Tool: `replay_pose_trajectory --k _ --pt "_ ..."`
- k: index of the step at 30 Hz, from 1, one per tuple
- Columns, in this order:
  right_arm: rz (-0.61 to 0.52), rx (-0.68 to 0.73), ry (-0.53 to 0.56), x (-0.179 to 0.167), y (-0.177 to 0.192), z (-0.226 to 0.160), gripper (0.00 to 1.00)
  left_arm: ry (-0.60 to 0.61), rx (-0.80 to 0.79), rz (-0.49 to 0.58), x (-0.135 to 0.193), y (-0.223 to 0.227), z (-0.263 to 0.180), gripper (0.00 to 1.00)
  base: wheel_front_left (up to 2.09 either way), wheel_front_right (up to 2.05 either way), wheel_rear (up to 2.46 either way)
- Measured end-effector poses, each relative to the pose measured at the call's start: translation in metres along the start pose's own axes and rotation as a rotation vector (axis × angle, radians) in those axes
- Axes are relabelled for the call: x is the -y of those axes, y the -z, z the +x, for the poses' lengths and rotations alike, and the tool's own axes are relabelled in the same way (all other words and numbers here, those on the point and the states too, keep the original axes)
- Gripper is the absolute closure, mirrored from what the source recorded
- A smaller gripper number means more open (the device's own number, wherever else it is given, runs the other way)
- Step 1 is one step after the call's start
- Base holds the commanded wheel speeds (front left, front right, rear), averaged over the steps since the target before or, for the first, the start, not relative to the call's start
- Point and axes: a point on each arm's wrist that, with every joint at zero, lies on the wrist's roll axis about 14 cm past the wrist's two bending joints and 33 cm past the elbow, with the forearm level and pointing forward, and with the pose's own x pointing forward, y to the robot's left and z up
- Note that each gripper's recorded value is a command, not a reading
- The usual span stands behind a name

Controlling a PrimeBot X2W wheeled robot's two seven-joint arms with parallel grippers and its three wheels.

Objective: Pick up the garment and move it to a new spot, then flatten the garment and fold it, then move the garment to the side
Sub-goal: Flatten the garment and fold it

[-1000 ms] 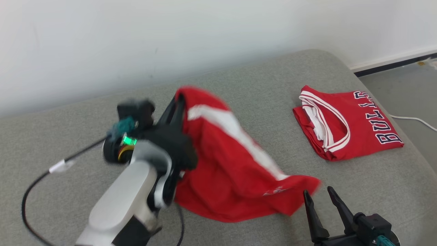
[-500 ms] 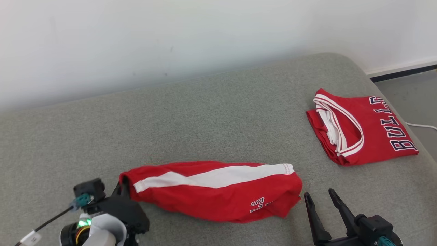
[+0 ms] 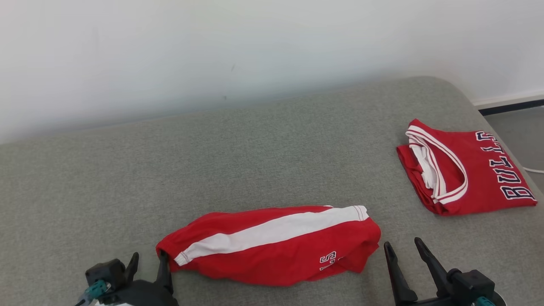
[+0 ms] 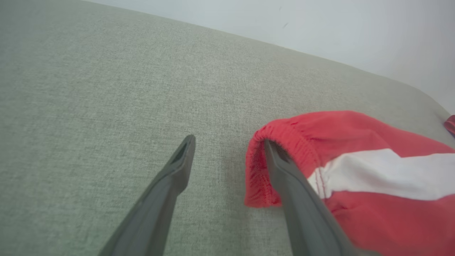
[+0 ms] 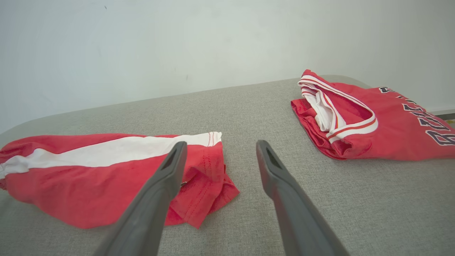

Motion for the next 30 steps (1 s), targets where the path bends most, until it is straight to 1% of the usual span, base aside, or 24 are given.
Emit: replay_pose_trajectory --k 4,7,10,13,15,18,22,27,30 --pt "-0.001 0.001 -0.009 -0.002 0.000 0.001 0.00 -0.004 0.058 0.005 -0.009 -0.010 -0.012 0.00 0.00 0.00 0.00" --pt "0.000 0.007 -0.014 -0.004 -0.001 0.003 0.00 -0.012 0.158 0.007 -0.013 -0.036 -0.022 0.00 0.00 0.00 0.00" --pt "-0.002 0.019 -0.020 -0.005 -0.004 0.007 0.00 -0.032 0.245 0.013 -0.017 -0.053 -0.039 0.00 0.00 0.00 0.00" --pt "-0.003 0.028 -0.029 -0.008 -0.007 0.010 0.00 -0.040 0.296 0.026 -0.017 -0.057 -0.059 0.00 0.00 0.00 0.00" --pt "-0.006 0.034 -0.035 -0.009 -0.009 0.012 0.00 -0.044 0.318 0.059 -0.020 -0.058 -0.071 0.00 0.00 0.00 0.00" --pt "-0.009 0.039 -0.044 -0.011 -0.011 0.014 0.00 -0.043 0.344 0.089 -0.020 -0.059 -0.086 0.00 0.00 0.00 0.00" --pt "-0.015 0.051 -0.040 -0.008 -0.015 0.017 0.00 -0.061 0.385 0.120 -0.029 -0.066 -0.102 0.00 0.00 0.00 0.00" --pt "-0.019 0.064 -0.039 -0.007 -0.019 0.018 0.00 -0.076 0.392 0.163 -0.035 -0.061 -0.119 0.00 0.00 0.00 0.00" --pt "-0.020 0.071 -0.046 -0.009 -0.022 0.018 0.00 -0.079 0.394 0.170 -0.037 -0.059 -0.126 0.00 0.00 0.00 0.00"
